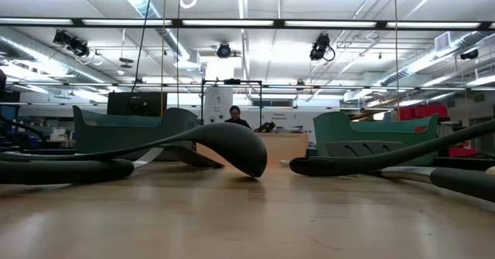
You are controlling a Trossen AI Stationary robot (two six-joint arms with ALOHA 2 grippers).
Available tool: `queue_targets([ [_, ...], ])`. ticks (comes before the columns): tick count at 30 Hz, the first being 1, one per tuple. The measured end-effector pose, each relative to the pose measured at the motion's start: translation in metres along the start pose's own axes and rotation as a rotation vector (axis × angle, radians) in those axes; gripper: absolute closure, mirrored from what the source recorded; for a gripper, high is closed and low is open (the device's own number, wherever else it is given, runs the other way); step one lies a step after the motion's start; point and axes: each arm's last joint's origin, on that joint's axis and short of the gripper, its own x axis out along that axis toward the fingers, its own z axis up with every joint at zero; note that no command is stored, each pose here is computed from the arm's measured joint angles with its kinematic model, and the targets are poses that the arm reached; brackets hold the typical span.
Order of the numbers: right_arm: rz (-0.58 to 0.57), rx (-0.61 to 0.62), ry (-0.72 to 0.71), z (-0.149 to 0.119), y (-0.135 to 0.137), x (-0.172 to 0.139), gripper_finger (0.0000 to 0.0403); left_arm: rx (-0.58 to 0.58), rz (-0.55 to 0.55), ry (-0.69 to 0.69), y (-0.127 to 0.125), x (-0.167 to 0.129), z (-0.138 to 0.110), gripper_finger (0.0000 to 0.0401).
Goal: Pick & Place Kitchen Items
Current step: Put the black ladle into the blue bin
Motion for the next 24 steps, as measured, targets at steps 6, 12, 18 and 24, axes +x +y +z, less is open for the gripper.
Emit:
queue_targets([
  [6, -0.001, 0.022, 0.004, 0.0, 0.0, 0.005, 0.0401, 0.0, 0.0, -0.001, 0.0, 0.0, 0.0, 0.0399],
  [12, -0.009, 0.017, 0.109, -0.002, 0.002, 0.02, 0.0401, 0.001, 0.002, -0.002, 0.0, -0.001, 0.0, 0.0399],
  [18, 0.015, 0.025, 0.223, -0.017, 0.003, 0.039, 0.0401, 0.001, 0.003, -0.001, 0.0, -0.001, 0.0, 0.0399],
  [24, 0.066, 0.08, 0.247, -0.024, 0.006, 0.055, 0.0401, 0.001, 0.004, -0.001, 0.0, -0.001, 0.0, 0.0399],
])
